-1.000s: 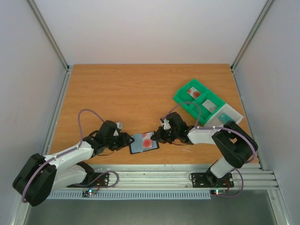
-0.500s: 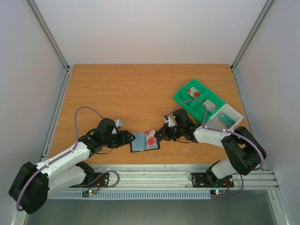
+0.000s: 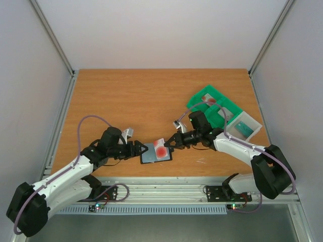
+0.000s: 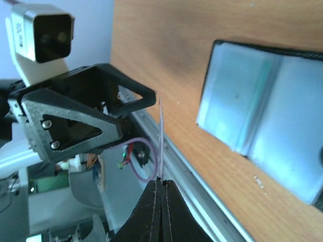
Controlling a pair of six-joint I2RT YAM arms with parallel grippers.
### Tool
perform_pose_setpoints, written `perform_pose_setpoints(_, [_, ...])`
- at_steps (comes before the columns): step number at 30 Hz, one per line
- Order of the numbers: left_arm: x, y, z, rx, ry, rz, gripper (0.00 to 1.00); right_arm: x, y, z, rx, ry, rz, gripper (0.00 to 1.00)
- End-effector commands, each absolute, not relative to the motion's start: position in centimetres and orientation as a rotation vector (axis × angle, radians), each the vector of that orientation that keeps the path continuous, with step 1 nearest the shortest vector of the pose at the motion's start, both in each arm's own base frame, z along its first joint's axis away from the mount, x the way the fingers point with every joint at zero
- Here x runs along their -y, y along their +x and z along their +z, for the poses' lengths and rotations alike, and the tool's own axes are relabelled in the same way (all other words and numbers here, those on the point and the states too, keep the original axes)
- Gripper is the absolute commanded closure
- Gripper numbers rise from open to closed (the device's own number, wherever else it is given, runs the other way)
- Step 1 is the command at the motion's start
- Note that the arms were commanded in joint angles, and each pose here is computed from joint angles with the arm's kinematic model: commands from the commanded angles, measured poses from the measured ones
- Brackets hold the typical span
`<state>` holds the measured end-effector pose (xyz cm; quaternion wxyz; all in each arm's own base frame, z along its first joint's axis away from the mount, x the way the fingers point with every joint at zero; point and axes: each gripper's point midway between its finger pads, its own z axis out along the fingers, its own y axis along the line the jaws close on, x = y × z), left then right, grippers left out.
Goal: Take the credit cards out of the card holder
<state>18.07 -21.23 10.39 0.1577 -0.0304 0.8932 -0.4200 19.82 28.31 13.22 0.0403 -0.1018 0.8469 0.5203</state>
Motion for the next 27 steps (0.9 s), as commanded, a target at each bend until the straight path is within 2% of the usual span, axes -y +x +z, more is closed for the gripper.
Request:
perform_pose_setpoints(1, [22.7,17.4,13.9,-2.492,0.039,-1.342,0.28,-28.8,18.1,16.0,-2.511,-0.472,1.758,0.99])
perform_pose_setpoints(5, [23.6,16.5,16.0,-2.450,0.106,-1.459,0.28,-28.9,17.3,17.1,-2.458,-0.546,1.814,0.99])
perform_pose_setpoints(20, [25.0,16.7,19.0,-2.366,0.203,-1.579,0.29,-29.1,15.5,19.2,-2.355,-0.672,2.013,0.99])
perform_pose_setpoints(22, [25.4,16.7,19.3,-2.353,0.224,-1.618,0.33,-29.2,15.6,19.4,-2.326,-0.694,2.018,0.99])
perform_pose_setpoints(27, [26.0,16.8,19.4,-2.341,0.212,-1.676,0.49,-29.3,15.6,19.4,-2.321,-0.703,2.031,0.99])
